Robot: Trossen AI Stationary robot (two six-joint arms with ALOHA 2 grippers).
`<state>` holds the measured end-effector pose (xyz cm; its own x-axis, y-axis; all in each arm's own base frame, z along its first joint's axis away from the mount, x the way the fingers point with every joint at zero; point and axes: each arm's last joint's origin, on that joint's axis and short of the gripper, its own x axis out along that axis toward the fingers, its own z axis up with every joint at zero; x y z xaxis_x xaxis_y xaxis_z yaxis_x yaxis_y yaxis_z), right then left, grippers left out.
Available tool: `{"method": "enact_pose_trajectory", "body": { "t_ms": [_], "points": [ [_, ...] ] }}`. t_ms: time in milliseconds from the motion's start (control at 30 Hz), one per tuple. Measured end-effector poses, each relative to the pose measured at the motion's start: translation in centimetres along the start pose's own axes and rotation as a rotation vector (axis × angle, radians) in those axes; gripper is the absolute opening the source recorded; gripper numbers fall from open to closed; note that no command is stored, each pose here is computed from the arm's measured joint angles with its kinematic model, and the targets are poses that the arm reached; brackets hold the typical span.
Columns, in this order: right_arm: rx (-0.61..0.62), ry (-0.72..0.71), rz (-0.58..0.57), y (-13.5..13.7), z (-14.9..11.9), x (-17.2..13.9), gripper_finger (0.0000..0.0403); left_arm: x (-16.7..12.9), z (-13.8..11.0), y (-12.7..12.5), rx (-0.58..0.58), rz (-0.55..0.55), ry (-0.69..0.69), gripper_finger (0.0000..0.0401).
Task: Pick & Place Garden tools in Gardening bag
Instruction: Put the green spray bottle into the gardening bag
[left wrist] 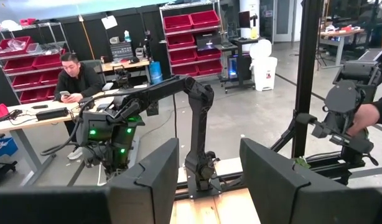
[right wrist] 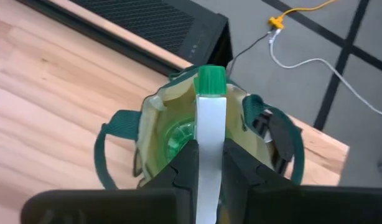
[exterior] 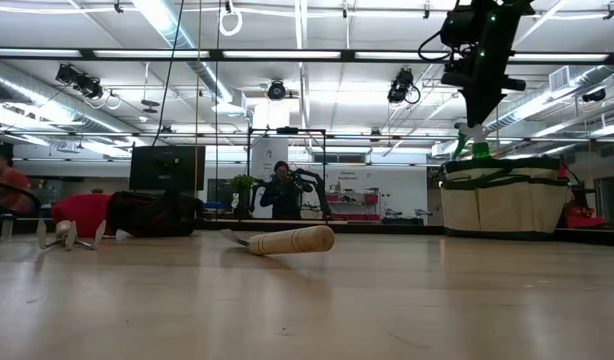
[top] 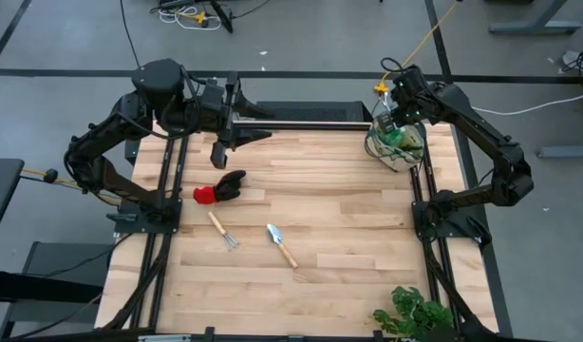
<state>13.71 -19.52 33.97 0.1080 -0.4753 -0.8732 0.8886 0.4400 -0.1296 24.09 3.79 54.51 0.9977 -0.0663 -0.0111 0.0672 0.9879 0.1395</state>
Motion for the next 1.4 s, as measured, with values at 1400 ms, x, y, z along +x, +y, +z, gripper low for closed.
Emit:
{"method": "enact_pose_trajectory", "body": {
  "t_ms": [1400],
  "points": [
    [-0.143,0.194,-0.013,0.7,4.8,1.0,0.0043,0.0,0.0,0.0,-0.003,-0.014,-0.002,0.0177]
  ]
}}
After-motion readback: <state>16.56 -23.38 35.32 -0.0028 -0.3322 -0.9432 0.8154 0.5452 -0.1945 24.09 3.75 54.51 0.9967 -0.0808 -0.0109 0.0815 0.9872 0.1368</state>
